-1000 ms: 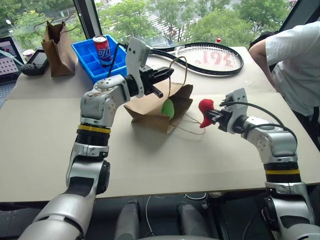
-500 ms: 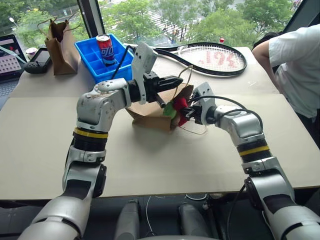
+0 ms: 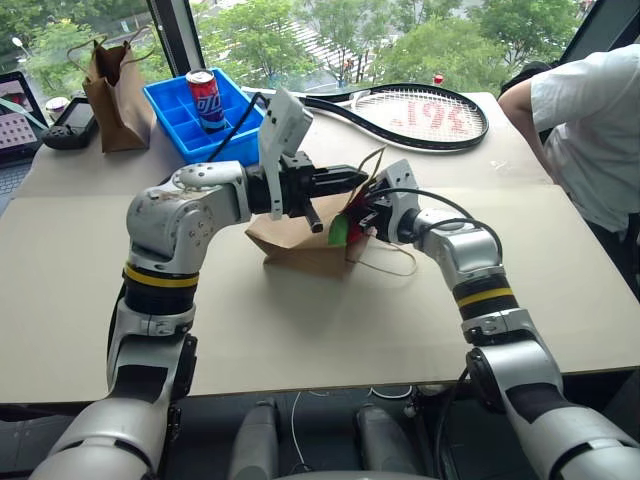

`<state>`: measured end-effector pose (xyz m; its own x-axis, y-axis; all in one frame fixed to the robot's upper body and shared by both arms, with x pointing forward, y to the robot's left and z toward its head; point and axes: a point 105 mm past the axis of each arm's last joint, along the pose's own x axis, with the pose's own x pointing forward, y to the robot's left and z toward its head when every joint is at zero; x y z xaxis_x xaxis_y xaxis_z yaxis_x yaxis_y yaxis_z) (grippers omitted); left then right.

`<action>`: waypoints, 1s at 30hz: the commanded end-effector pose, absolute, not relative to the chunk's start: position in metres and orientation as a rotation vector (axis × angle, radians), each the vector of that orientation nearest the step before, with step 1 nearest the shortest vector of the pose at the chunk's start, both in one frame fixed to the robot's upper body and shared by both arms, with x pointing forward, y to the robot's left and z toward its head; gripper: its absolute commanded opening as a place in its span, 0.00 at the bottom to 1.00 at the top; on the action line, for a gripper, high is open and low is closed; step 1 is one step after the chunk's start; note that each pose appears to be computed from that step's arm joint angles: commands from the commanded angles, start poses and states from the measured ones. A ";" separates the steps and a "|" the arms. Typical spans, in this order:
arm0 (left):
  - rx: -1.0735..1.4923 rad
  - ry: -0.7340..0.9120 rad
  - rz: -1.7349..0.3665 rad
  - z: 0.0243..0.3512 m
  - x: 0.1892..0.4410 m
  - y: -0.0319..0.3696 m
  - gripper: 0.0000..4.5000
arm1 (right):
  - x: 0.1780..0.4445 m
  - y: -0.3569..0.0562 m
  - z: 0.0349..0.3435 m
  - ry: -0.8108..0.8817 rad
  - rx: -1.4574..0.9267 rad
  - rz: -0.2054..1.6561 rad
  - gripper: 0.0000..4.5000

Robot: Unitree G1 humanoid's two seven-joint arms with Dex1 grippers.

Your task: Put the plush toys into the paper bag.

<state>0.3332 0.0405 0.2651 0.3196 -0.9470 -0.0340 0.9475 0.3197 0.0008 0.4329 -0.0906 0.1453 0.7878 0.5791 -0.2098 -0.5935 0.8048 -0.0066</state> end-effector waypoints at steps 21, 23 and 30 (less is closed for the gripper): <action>0.061 -0.031 -1.157 0.276 0.341 0.052 0.00 | 0.411 -0.059 0.135 0.154 0.149 0.691 0.63; 0.066 -0.030 -1.144 0.275 0.343 0.054 0.00 | 0.407 -0.060 0.141 0.148 0.125 0.702 0.77; 0.074 -0.007 -1.067 0.263 0.356 0.067 0.00 | 0.386 -0.073 0.170 0.150 0.040 0.736 0.99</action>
<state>0.3559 0.0651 0.2522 0.4731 -0.8788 -0.0628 0.8809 0.4728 0.0206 0.3943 -0.0769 0.1514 0.7475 0.6442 -0.1620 -0.6372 0.7643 0.0990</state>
